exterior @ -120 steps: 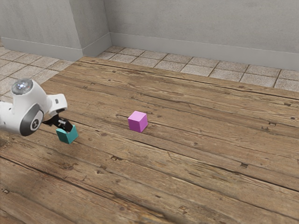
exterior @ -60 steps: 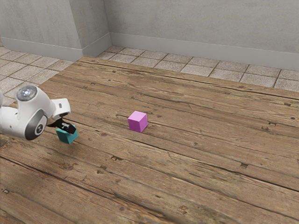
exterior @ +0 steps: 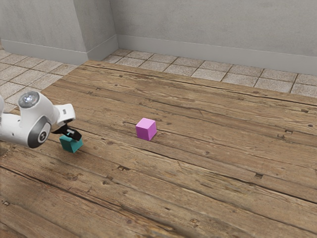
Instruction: Pick up the blue block with one arm, and put the blue block on the pink block with one arm
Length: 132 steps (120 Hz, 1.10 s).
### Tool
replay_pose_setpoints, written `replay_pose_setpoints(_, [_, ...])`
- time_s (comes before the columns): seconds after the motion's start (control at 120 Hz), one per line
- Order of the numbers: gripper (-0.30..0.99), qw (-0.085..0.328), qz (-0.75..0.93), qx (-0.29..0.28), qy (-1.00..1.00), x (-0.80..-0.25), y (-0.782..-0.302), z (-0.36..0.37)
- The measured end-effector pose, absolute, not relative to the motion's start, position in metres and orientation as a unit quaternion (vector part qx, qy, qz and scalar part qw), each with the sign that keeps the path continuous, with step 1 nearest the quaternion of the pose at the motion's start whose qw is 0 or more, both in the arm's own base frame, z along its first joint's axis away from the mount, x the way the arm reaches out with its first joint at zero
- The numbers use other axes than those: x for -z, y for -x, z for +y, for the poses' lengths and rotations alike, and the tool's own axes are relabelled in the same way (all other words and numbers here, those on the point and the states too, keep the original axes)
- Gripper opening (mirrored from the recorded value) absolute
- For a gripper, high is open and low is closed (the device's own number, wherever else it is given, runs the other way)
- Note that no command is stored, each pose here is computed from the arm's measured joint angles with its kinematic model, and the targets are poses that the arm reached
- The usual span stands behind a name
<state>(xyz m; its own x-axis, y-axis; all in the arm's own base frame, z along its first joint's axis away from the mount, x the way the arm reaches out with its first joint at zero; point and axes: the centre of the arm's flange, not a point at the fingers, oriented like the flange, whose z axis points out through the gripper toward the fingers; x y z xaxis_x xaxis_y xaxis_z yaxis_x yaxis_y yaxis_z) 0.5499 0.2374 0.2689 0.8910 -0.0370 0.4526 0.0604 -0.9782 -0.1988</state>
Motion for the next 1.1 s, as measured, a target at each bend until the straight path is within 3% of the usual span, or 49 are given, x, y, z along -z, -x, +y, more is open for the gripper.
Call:
replay_pose_setpoints(0.825, [0.66, 0.092, -0.014, 0.252, 0.963, -0.258, -0.552, 0.246])
replay_pose_setpoints(1.1, [0.60, 0.091, -0.011, 0.262, 0.961, -0.258, -0.552, 0.241])
